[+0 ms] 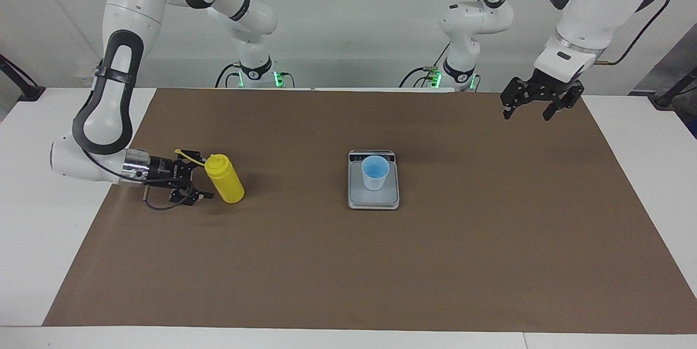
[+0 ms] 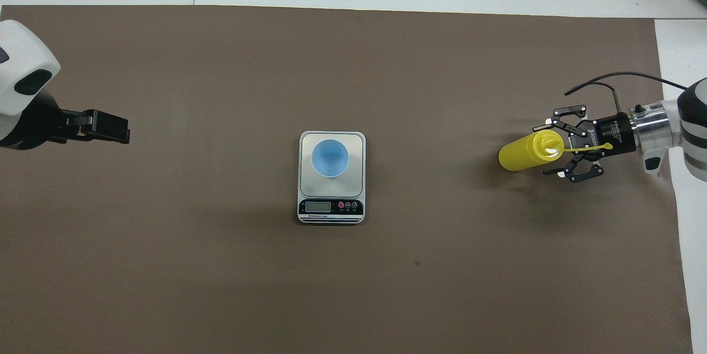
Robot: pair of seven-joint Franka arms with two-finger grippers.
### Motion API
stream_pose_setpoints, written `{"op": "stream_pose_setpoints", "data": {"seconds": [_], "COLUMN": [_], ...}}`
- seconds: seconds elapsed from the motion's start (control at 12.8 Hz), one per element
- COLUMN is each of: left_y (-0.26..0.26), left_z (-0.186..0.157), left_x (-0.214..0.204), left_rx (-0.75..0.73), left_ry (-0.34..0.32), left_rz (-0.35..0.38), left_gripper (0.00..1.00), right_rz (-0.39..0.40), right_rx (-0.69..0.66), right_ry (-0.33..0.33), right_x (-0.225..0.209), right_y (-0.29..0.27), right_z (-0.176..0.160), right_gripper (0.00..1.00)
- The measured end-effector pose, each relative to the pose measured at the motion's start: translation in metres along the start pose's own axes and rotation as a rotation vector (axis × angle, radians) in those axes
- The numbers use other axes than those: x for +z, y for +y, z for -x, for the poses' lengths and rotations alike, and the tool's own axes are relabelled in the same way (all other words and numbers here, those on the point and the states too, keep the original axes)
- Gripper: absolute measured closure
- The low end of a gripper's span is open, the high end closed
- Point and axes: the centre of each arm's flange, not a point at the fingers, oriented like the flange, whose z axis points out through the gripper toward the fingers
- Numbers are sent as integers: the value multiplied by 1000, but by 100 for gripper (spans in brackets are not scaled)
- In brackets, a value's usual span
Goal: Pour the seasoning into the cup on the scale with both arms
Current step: 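Lower the right gripper over the yellow bottle and grasp it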
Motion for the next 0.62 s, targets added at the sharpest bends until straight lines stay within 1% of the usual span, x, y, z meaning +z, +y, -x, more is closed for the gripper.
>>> {"op": "stream_pose_setpoints", "data": {"seconds": [0.16,0.39,0.62], "left_y": [0,0,0], "left_z": [0,0,0], "left_x": [0,0,0], "left_rx": [0,0,0], "left_ry": [0,0,0], "left_rz": [0,0,0], "left_gripper": [0,0,0], "right_rz": [10,-14,-27], "right_rx": [-1,-14,-14], "right_ry": [-3,20,24], "right_x": [9,26,25], "right_y": [0,-11,-12], "right_z": [3,11,11], "right_gripper": [0,0,36]}}
